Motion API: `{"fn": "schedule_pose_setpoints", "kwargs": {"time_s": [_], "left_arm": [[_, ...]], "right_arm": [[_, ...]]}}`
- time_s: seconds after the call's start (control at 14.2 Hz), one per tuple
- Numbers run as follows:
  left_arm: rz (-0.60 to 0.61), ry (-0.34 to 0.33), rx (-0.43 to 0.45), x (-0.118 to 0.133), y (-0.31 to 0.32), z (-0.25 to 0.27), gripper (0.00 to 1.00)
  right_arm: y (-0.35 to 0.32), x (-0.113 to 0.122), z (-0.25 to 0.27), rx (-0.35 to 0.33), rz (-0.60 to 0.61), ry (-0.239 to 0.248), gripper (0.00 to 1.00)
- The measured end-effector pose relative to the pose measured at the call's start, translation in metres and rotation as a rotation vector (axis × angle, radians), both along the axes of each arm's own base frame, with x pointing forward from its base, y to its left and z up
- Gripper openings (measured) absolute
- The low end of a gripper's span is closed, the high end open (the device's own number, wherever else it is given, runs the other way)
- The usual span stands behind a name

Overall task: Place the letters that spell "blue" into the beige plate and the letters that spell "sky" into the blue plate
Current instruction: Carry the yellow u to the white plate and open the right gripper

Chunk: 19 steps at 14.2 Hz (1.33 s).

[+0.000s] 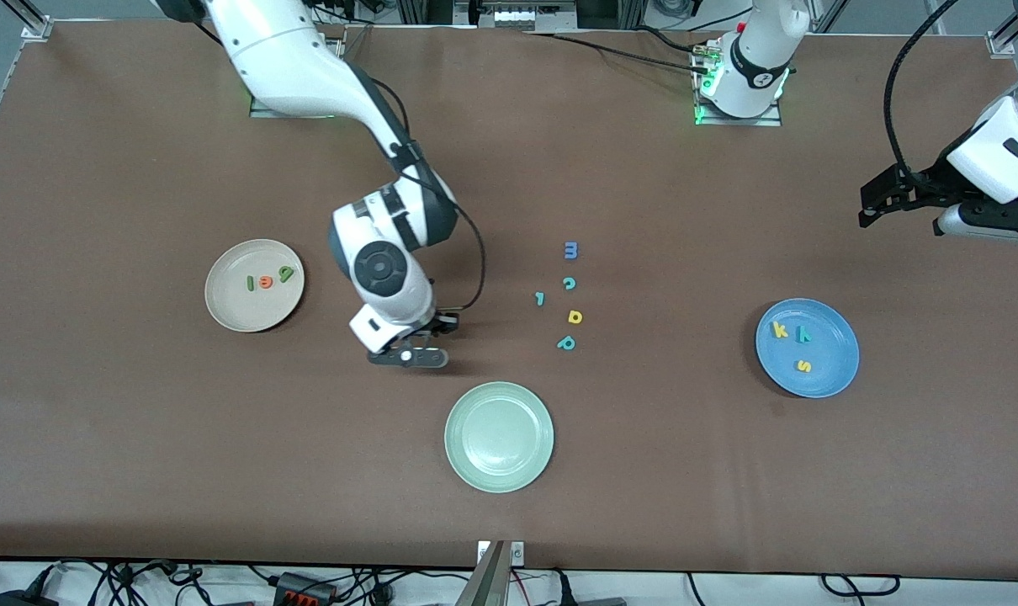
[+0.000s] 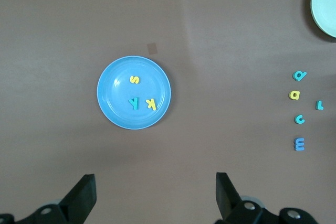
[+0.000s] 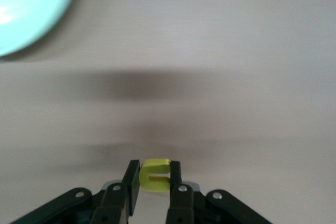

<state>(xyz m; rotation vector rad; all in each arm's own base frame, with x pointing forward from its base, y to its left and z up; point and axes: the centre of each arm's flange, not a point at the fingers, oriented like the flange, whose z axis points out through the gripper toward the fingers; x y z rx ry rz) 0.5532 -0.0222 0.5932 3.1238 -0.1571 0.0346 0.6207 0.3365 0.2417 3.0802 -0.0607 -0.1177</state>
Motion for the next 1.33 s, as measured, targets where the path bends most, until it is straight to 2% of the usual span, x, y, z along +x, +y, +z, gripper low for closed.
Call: {"fn": "schedule_pose_setpoints", "kwargs": {"time_s": [0.14, 0.28, 0.56, 0.84, 1.12, 1.33], "left_arm": [[0.0, 0.0, 0.0, 0.0, 0.0, 0.0, 1.0], [0.0, 0.0, 0.0, 0.0, 0.0, 0.0, 1.0], [0.0, 0.0, 0.0, 0.0, 0.0, 0.0, 1.0], [0.0, 0.0, 0.0, 0.0, 0.0, 0.0, 1.0], [0.0, 0.0, 0.0, 0.0, 0.0, 0.0, 1.0], [0.0, 0.0, 0.0, 0.0, 0.0, 0.0, 1.0]], "right_arm": [[-0.053, 0.006, 0.006, -0.047, 0.016, 0.052, 0.26], [-0.107, 0.001, 0.001, -0.064, 0.017, 0.106, 0.26], [-0.199, -0.029, -0.008, -0.035, 0.022, 0.213, 0.26], [-0.284, -0.056, -0.024, 0.014, 0.022, 0.298, 0.26], [-0.33, -0.074, -0.04, 0.049, 0.034, 0.338, 0.26], [-0.362, -0.084, -0.054, 0.07, 0.053, 0.326, 0.27]]}}
